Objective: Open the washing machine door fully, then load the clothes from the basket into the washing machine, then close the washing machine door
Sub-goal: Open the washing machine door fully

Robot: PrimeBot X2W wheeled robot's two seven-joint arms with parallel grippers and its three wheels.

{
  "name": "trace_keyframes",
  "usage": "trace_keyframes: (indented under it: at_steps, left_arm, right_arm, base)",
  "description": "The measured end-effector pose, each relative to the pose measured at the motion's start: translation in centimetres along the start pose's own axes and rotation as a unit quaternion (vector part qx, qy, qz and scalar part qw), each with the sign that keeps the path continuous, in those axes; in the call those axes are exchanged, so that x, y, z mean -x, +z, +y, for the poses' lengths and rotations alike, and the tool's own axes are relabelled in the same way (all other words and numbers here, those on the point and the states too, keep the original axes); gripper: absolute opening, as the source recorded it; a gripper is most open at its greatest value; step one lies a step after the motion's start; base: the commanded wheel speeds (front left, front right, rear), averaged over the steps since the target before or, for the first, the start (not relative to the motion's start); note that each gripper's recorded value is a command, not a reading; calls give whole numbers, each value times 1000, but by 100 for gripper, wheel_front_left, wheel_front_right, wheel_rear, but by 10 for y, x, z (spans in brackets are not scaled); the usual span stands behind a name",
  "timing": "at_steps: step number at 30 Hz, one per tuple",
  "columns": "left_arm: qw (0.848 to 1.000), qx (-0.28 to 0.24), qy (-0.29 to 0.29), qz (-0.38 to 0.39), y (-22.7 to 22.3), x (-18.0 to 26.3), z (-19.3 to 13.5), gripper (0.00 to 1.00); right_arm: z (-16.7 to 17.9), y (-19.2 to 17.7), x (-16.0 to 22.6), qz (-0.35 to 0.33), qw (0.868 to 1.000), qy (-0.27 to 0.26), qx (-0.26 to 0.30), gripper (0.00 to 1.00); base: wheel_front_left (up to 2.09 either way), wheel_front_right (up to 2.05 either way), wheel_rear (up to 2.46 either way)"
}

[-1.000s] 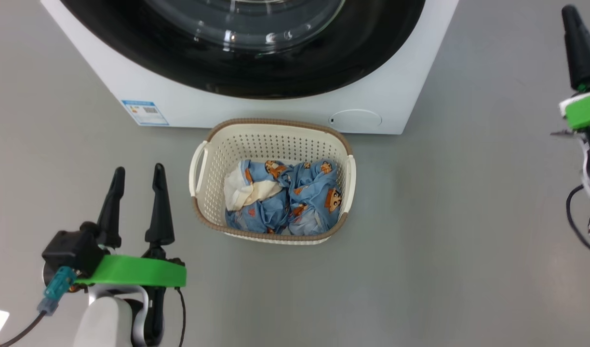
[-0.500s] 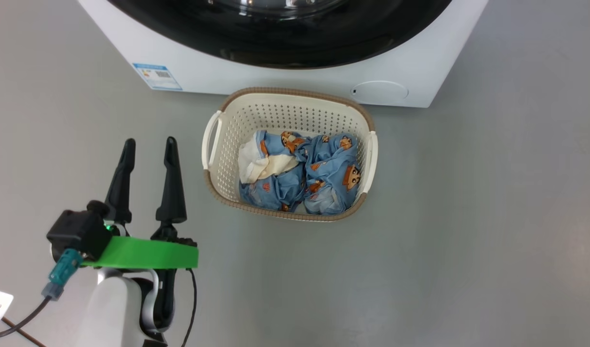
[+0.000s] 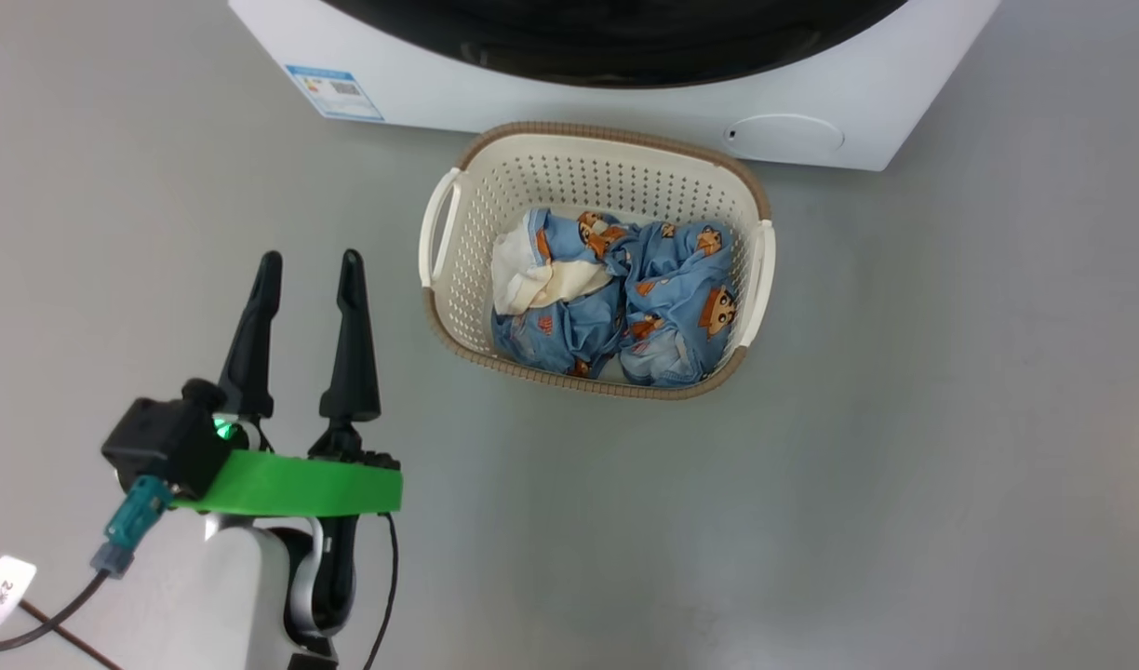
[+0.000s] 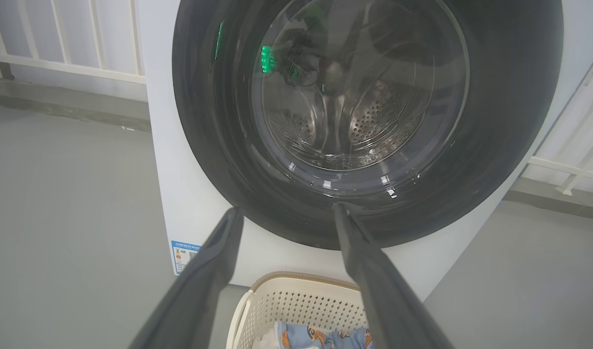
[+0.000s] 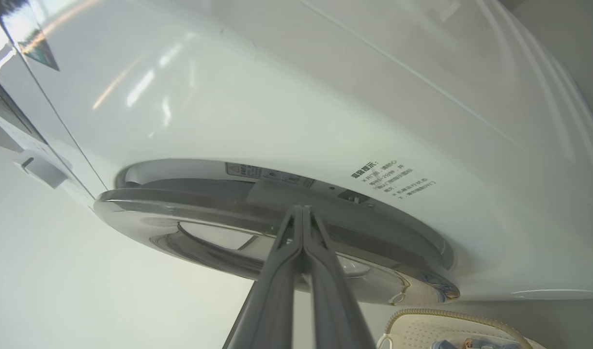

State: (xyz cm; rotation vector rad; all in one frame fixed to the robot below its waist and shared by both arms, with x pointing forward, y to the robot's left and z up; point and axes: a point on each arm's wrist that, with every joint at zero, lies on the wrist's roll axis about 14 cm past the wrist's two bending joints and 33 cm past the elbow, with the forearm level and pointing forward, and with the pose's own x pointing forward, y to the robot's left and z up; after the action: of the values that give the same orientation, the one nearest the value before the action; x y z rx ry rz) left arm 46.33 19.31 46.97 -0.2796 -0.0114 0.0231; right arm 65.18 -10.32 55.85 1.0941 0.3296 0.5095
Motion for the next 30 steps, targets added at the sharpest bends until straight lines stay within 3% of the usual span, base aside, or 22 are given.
trace_keyframes:
  at_steps: [21, 30]
  left_arm:
    - [999, 12, 39, 16, -12, 2, 21, 100]
    - [999, 14, 46, 25, -18, 3, 23, 100]
  right_arm:
    - [28, -16, -64, 93, 994, 47, -24, 0]
    - [17, -25, -75, 111, 992, 41, -31, 0]
  base:
    - [0, 0, 0]
    - [0, 0, 0]
